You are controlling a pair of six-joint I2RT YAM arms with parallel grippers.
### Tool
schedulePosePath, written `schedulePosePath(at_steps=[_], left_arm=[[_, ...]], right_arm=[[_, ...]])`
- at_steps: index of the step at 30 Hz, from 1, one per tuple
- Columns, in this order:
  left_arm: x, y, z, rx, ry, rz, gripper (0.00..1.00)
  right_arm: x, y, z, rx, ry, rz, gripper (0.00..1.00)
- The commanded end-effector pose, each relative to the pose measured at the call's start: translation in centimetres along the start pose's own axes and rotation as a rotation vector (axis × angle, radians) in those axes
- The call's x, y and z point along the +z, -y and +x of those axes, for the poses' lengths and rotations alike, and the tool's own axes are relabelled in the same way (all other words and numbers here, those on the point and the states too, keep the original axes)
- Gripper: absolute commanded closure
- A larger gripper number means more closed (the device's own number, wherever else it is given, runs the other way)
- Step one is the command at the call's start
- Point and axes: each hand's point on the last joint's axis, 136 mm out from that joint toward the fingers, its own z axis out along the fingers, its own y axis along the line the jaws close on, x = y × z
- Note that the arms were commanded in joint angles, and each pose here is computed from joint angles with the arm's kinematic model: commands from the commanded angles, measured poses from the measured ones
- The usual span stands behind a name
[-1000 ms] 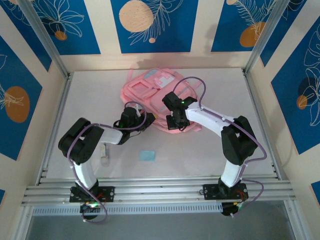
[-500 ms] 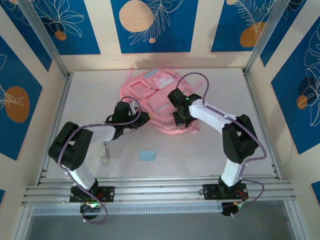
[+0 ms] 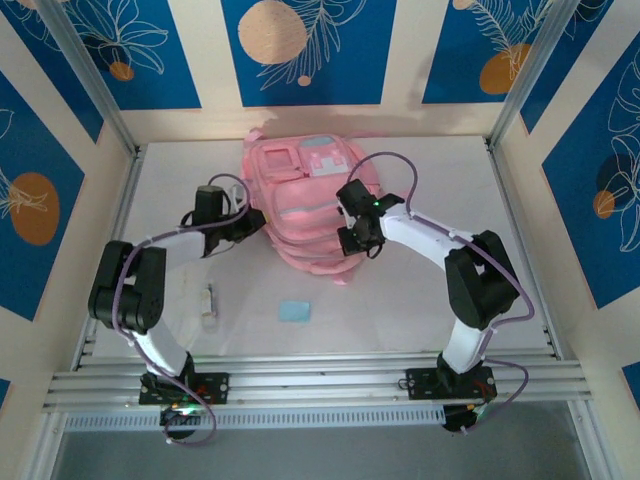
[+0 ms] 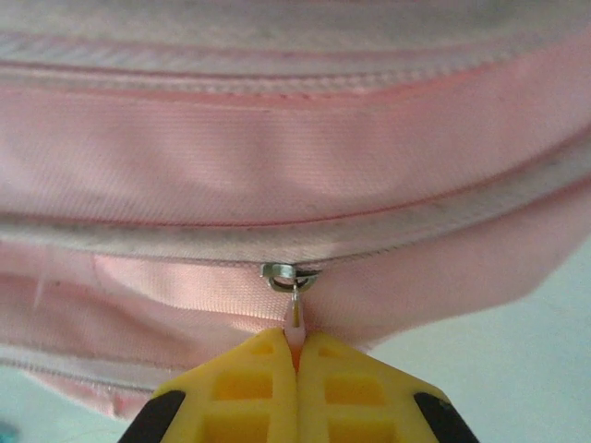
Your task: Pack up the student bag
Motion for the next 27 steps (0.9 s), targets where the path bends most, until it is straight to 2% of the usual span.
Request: schedulePosePath(at_steps=[1, 2, 4, 5, 8, 10, 14, 19, 27], left_arm=[[-0.5, 0.0, -4.5, 0.056, 0.114, -0.058, 0.93], [-0.8, 0.2, -4.7, 0.055, 0.119, -0.065, 0.84], [-1.5, 0.2, -4.4, 0.05, 0.124, -0.095, 0.76], [-2.2, 0.0, -4.1, 0.043, 0.131, -0.118, 0.65], [-3.9, 0.0, -1.9, 0.026, 0.139, -0.147, 0.44], [-4.8, 0.0, -0.2, 0.012, 0.138, -0.151, 0.38], [-5.8, -0.1, 3.3, -0.06, 0.138, -0.146, 0.34], [-4.8, 0.6, 6.7, -0.106, 0.124, -0.133, 0.34], [-0.1, 2.4, 7.5, -0.109, 0.133, -0.086, 0.35]], right_arm=[[0.5, -3.6, 1.8, 0.028, -0.072, -0.142, 1.0], [0.4, -4.7, 1.4, 0.033, -0.065, -0.185, 1.0], [0.6, -6.2, 0.8, 0.037, -0.057, -0.232, 1.0], [0.8, -6.5, 0.4, 0.034, -0.05, -0.233, 1.0], [1.2, -7.4, -0.4, 0.031, -0.04, -0.256, 1.0], [1.4, -7.6, -0.7, 0.027, -0.039, -0.262, 1.0], [1.6, -7.8, -1.1, 0.024, -0.03, -0.259, 1.0], [1.4, -8.6, -1.1, 0.02, -0.025, -0.284, 1.0], [1.0, -7.6, 0.7, 0.003, -0.06, -0.231, 1.0]])
